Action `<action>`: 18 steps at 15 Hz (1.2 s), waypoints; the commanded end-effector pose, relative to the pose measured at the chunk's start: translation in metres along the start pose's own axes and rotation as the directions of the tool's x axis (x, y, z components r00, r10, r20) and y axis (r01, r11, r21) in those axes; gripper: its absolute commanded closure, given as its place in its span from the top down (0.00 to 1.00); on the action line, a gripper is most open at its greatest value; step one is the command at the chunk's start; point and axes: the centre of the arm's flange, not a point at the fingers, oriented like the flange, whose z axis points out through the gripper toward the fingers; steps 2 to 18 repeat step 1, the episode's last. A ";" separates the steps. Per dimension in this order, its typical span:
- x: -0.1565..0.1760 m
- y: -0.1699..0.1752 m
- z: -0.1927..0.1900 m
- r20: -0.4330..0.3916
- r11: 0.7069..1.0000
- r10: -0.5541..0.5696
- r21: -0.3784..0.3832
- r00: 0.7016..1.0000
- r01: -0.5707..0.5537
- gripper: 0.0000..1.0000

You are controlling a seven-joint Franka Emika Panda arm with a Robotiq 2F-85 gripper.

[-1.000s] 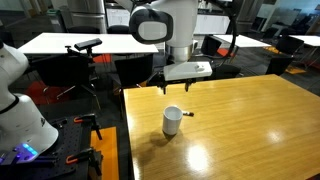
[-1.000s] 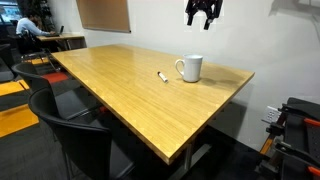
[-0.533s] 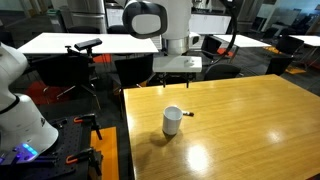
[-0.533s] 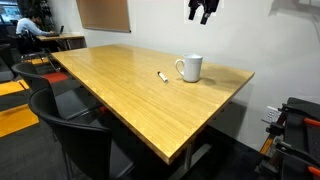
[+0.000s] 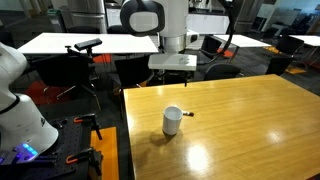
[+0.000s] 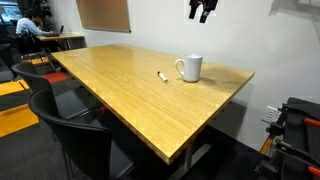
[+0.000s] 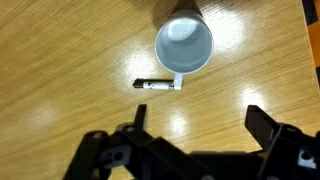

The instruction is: Move the mug to the right side of the table

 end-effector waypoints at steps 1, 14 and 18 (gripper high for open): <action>0.000 0.000 0.000 0.000 1.000 0.000 0.000 1.000 0.000 1.00; 0.000 0.000 0.000 0.000 1.000 0.000 0.000 1.000 0.000 1.00; 0.000 0.000 0.000 0.000 1.000 0.000 0.000 1.000 0.000 1.00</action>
